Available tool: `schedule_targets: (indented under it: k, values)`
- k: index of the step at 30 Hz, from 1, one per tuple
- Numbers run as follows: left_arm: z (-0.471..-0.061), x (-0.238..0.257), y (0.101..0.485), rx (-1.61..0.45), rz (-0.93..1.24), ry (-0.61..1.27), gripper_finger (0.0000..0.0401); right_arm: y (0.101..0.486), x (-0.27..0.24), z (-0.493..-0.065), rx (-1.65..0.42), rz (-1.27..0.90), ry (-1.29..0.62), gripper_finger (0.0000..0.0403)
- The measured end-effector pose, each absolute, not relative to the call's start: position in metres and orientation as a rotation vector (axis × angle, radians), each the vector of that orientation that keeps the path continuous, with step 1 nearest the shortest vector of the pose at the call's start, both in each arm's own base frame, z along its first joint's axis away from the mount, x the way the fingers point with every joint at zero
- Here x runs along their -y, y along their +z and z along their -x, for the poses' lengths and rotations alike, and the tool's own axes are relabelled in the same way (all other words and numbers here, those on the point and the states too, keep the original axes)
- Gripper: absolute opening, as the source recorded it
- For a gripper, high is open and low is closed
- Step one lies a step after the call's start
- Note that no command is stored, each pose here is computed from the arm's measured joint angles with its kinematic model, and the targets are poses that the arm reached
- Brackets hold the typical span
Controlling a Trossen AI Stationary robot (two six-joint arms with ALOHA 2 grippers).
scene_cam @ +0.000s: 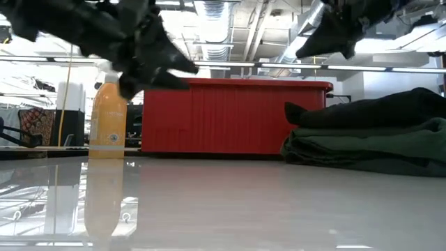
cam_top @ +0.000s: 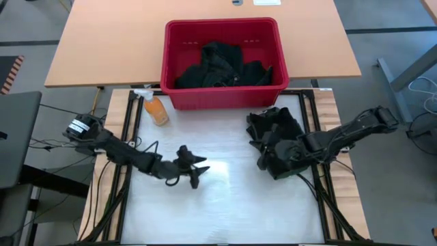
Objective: Fold laundry
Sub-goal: Fold the dark blue jeans
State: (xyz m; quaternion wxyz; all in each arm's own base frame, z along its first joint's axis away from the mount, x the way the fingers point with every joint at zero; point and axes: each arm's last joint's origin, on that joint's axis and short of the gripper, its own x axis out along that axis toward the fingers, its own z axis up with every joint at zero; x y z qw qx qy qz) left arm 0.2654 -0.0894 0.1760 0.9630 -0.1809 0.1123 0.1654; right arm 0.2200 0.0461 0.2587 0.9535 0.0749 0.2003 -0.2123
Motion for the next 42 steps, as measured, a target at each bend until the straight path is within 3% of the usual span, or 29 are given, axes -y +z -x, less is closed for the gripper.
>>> schedule_targets:
  k: [7,15,31,42]
  values:
    - [-0.280,0.058,0.193,-0.088,0.298,0.339,0.0187,0.269,-0.041,-0.224,-0.405,-0.045,-0.422,0.0037]
    - [-0.288,0.024,0.194,-0.093,0.324,0.264,0.0187,0.269,-0.042,-0.224,-0.404,-0.045,-0.420,0.0037]
    - [-0.308,0.025,0.229,-0.026,0.273,0.196,0.0187,0.269,-0.042,-0.224,-0.405,-0.044,-0.418,0.0037]
    - [-0.330,-0.003,0.261,-0.199,0.123,0.296,0.0187,0.269,-0.042,-0.224,-0.404,-0.046,-0.418,0.0037]
